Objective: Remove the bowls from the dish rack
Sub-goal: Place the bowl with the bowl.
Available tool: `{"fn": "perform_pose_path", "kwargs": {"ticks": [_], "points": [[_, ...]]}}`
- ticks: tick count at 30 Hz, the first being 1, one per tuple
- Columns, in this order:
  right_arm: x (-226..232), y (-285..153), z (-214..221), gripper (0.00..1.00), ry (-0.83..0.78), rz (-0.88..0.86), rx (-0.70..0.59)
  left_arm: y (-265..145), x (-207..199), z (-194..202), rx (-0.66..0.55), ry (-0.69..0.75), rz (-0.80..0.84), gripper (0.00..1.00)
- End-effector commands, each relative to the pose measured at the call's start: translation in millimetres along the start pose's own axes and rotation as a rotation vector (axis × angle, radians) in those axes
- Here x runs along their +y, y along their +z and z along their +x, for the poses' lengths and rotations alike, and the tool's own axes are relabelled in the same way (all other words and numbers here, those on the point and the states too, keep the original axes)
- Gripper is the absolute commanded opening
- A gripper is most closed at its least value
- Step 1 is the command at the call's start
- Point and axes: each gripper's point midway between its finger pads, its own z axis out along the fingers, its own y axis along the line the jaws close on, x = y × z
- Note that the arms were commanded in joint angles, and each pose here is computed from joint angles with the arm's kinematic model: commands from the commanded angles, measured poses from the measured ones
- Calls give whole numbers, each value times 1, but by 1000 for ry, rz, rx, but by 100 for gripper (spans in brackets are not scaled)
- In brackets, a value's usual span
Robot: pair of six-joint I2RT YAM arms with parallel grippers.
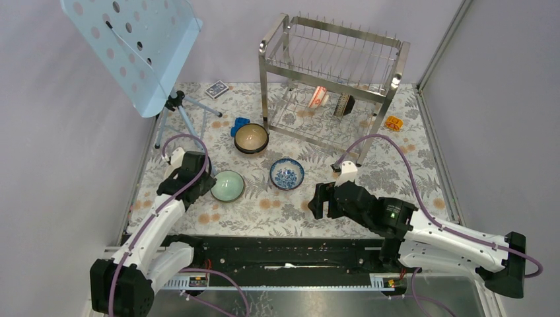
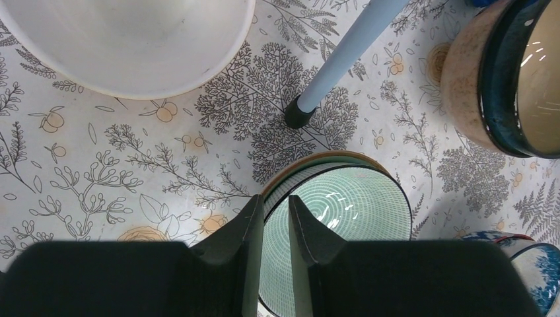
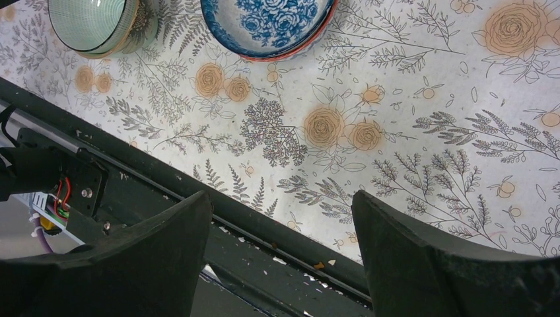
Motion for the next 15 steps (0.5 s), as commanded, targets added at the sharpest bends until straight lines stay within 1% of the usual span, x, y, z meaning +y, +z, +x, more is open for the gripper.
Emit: {"fn": "perform_pose_path", "kwargs": {"ticks": [1,15], "points": [[-1,-1,-5,84,3,17,-13,4,-4,-5,-23,3,20,23],[-1,0,-6,85,-2,20,-11,1,-7,-6,-22,6,37,23]]}}
